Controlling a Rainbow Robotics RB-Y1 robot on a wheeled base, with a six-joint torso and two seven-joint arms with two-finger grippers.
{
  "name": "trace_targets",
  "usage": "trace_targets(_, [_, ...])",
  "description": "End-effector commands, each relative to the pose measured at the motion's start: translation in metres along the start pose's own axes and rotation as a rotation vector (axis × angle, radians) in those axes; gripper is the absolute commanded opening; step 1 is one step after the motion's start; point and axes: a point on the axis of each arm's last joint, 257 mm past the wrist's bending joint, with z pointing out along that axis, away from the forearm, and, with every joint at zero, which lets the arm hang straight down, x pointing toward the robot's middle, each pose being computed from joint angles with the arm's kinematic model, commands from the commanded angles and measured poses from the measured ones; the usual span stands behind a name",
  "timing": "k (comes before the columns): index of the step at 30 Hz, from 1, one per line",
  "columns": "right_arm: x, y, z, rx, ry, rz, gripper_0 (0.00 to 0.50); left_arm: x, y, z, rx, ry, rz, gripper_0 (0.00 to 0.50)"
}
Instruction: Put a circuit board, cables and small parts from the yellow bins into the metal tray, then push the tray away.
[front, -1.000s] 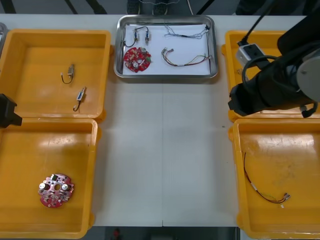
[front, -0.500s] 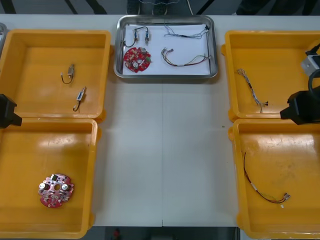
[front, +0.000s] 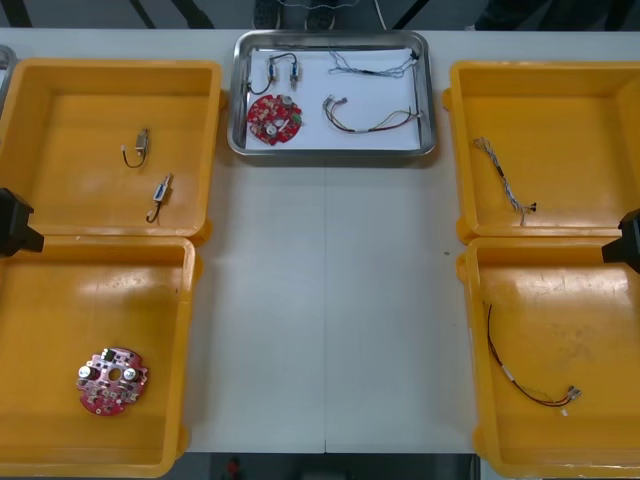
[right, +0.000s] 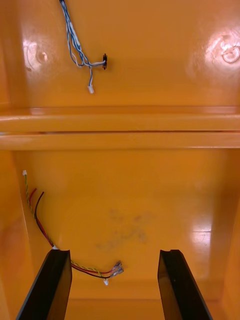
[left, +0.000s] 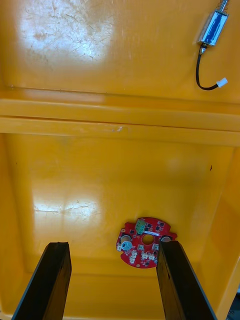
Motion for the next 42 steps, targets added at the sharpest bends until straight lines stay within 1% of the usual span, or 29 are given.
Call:
trace_targets(1, [0.0021,-0.0183,-0.0140,0.041,-0.017,0.012,0.500,-0.0047,0.0143,-0.0143,-0.044,-0.026,0.075,0.500])
trace_targets(9, [0.0019,-0.0180,-0.0154,0.037,-0.018,0.016,0.500,-0.0047,0.0143,-0.0143,-0.044,-0.026,0.075,0.500])
trace_targets(13, [0.0049,-0.0196,-0.0141,0.041,-0.010,0.018,0.500,-0.0047,0.0143,-0.0143,-0.044,-0.026,0.075,0.500])
trace_targets(42, [0.0049,-0.0196,-0.0141,0.041,-0.010,0.018,0.500,-0.0047,0.0143,-0.0143,-0.044,-0.026,0.075,0.500])
